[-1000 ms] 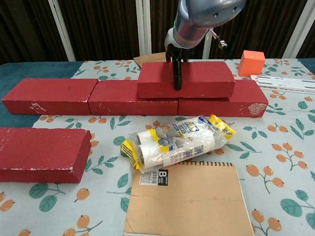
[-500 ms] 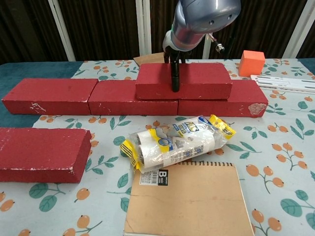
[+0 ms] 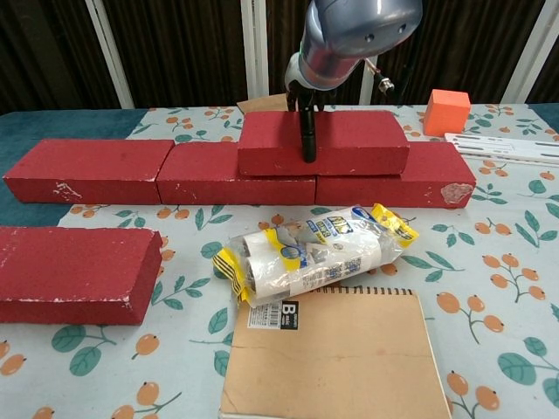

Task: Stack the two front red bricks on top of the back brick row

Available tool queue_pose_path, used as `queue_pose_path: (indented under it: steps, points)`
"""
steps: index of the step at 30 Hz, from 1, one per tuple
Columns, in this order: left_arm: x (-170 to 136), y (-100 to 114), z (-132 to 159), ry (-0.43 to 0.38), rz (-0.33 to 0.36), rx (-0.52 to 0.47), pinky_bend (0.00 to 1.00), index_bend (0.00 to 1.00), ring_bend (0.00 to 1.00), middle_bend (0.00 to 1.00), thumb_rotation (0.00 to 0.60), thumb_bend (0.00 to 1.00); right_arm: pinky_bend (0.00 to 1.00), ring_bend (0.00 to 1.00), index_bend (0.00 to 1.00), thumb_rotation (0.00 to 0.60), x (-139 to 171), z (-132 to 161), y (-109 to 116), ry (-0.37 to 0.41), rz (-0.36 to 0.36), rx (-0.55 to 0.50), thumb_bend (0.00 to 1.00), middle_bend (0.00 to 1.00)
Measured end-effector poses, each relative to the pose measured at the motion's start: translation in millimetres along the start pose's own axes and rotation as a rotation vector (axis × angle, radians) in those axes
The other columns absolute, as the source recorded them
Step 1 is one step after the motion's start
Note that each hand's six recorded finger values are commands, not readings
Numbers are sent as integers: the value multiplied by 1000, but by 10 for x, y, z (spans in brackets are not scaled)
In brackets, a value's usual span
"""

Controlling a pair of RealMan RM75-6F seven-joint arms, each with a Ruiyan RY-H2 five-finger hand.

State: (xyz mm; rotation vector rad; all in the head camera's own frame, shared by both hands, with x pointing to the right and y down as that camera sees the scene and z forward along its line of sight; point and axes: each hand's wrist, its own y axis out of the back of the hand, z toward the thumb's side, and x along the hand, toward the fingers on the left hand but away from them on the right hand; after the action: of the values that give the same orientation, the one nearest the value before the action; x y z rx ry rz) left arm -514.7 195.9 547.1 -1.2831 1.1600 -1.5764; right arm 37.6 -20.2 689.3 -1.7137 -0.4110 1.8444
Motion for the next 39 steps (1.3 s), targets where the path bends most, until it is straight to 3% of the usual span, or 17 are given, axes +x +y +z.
queue_pose_path:
  steps: [16, 23, 31, 39]
  points:
    - [-2, -1, -4, 1, -2, 6, 79, 92, 11, 8, 600, 102, 0, 124, 126, 600, -4, -16, -9, -30, 3, 2, 70, 126]
    - [-4, -3, -5, 1, -1, 8, 79, 92, 12, 8, 600, 102, 0, 109, 28, 600, -12, -13, -15, -35, 6, -7, 70, 107]
    - [-6, -3, -2, -1, -3, 7, 79, 92, 14, 7, 600, 102, 0, 104, 17, 600, 12, -2, -9, -36, 6, -3, 70, 103]
    - [0, -3, -19, 5, -3, 8, 79, 88, 14, 4, 600, 102, 0, 3, 0, 600, 105, 34, 45, -15, 9, -6, 70, 37]
